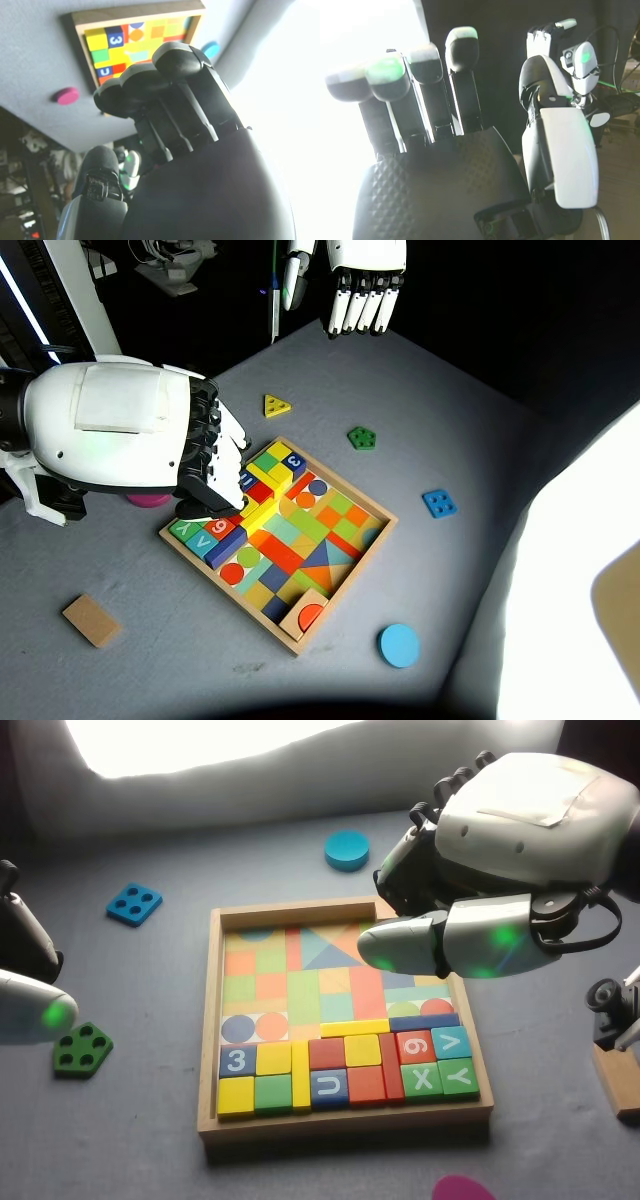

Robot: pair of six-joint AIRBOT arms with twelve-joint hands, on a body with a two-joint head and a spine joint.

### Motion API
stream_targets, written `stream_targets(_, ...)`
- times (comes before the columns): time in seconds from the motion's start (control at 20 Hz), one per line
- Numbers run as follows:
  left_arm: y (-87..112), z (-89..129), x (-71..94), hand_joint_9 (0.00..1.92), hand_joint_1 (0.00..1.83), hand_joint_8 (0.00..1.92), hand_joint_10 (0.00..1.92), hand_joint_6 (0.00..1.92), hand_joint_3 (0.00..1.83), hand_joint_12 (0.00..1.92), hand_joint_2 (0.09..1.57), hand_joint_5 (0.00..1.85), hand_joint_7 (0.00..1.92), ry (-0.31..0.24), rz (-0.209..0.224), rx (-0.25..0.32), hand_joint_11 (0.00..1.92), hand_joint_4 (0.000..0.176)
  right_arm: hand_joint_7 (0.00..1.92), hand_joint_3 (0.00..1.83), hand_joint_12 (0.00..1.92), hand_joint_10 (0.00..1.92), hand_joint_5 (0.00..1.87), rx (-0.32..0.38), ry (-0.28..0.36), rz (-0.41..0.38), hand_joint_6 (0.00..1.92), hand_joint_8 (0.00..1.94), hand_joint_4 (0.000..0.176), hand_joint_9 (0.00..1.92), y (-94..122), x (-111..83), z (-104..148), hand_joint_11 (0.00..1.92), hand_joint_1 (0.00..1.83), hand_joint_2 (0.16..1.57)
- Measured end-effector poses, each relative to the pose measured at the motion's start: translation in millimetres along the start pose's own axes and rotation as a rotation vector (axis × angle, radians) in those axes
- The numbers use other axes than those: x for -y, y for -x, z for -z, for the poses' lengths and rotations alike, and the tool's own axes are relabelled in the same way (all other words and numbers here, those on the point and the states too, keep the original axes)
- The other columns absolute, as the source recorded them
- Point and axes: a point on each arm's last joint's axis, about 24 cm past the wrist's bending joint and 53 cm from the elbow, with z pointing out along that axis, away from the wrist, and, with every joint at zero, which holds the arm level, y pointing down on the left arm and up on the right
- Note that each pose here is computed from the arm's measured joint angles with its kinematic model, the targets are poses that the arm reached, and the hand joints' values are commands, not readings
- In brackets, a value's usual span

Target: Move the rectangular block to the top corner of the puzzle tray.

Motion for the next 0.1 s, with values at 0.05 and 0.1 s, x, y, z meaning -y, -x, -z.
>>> stream_targets(0.05, -0.1, 0.0, 0.2, 0.98, 0.00, 1.57, 1.77, 1.50, 0.00, 1.91, 1.34, 0.87, 1.03, 0.000, 0.000, 0.000, 0.81, 0.000, 1.11, 0.00, 1.92, 1.92, 0.97, -0.002, -0.001, 0.006, 1.64, 1.80, 0.000, 1.10, -1.2, 0.5, 0.1, 0.97, 0.00, 1.26)
stream_targets(0.1, 0.0, 0.0, 0.0, 0.99, 0.00, 1.58, 1.77, 1.51, 0.00, 1.90, 1.34, 0.87, 1.02, 0.000, 0.000, 0.000, 0.83, 0.000, 1.11, 0.00, 1.92, 1.92, 0.98, -0.005, -0.003, 0.011, 1.65, 1.81, 0.000, 1.09, -2.0, 1.0, 0.1, 0.96, 0.00, 1.26)
